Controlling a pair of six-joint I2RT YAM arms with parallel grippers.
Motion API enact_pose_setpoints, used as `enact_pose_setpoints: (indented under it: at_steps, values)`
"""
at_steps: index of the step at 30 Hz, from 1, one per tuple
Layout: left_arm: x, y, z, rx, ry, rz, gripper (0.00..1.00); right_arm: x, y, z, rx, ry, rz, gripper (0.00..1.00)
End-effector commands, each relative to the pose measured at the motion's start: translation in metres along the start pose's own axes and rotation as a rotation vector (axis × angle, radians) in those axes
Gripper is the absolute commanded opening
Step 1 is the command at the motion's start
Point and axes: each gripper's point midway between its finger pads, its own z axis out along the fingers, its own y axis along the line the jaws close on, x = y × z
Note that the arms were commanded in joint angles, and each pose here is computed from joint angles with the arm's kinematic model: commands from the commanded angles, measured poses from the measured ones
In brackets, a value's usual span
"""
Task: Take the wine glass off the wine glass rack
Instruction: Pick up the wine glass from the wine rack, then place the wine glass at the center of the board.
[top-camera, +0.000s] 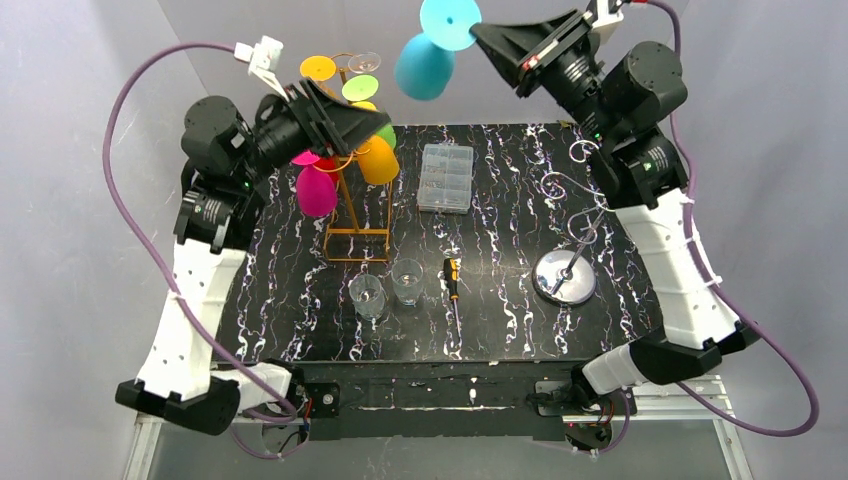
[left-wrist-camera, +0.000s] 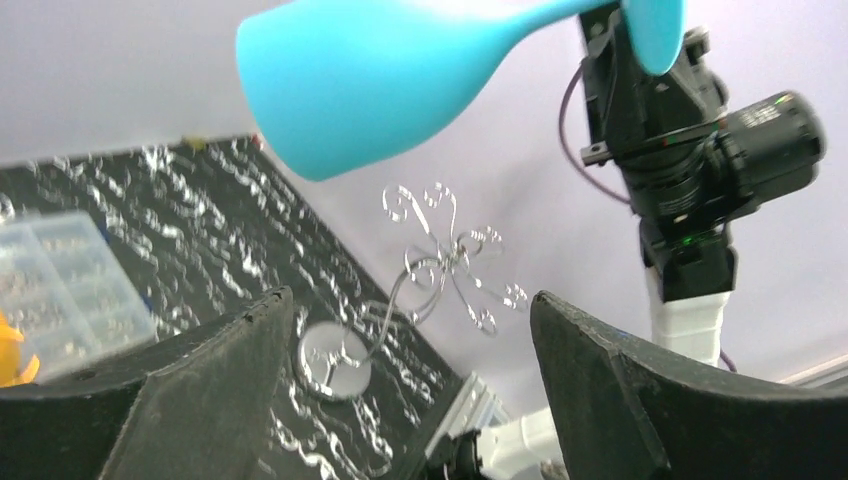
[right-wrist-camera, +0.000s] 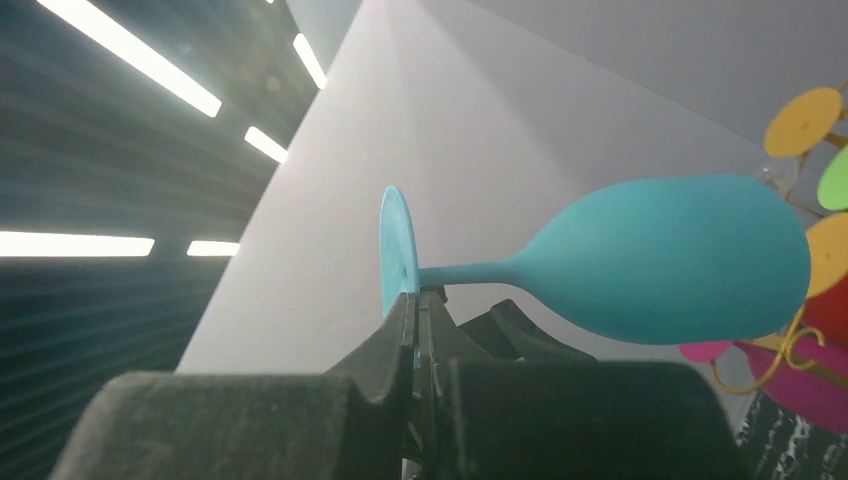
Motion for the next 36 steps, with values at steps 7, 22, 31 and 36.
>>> enact_pose_setpoints:
  at_steps: [7, 22, 31, 36]
  values:
    - [-0.064, -0.020, 0.018, 0.265, -0.099, 0.056, 0.78, -0.025, 0.042, 0.008, -0.244, 0.073, 0.185, 0.01]
    - [-0.088, 0.001, 0.033, 0.482, -0.110, -0.033, 0.64, -0.036, 0.027, 0.007, -0.331, 0.153, 0.365, 0.01]
    - [-0.096, 0.001, 0.040, 0.536, -0.112, -0.067, 0.59, -0.039, 0.024, 0.009, -0.333, 0.160, 0.399, 0.01]
    - [-0.096, -0.007, 0.037, 0.584, -0.105, -0.093, 0.56, -0.040, 0.020, 0.010, -0.331, 0.160, 0.413, 0.01]
